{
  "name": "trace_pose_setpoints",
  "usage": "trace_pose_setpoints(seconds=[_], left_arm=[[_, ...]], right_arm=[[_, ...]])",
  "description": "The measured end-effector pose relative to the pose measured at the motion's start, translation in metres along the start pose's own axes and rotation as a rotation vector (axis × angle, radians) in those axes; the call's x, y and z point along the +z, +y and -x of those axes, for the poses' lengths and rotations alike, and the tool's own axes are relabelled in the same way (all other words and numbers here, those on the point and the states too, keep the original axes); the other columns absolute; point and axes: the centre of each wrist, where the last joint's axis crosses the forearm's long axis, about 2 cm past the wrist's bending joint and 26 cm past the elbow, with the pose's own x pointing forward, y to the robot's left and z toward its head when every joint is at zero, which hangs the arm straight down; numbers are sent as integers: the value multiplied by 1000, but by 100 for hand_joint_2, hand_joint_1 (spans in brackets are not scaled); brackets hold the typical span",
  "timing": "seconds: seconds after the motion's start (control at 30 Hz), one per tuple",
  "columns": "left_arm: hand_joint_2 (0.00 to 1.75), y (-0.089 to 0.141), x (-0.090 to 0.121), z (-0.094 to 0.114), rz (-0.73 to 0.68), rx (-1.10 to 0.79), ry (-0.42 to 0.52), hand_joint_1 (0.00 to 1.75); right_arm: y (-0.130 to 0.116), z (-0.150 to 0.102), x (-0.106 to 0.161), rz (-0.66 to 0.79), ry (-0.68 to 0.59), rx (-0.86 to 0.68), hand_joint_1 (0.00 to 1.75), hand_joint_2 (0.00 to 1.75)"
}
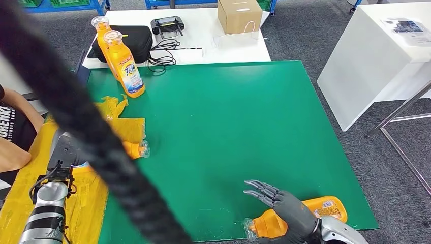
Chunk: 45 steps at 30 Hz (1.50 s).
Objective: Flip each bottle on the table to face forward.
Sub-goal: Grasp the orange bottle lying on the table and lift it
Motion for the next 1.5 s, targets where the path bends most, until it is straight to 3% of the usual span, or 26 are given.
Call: trace_pose_setpoints(seconds=[0.23,0.6,0.9,1.2,1.5], left_arm=[[175,-9,-2,-10,0,58,-32,0],[175,-22,-7,-19,23,97,-60,0],[175,-28,-1,-19,32,109,-51,0],[175,-34,10,-17,38,118,-24,0],[175,-37,15,-18,39,128,-18,0]], right_arm=[[-7,7,38,-84,152,58,0,175],[-24,5,76,-191,294,121,0,175],[-29,7,77,-185,442,321,0,175],[-30,14,69,-159,510,472,0,175],[-20,25,55,-135,548,513,0,175]])
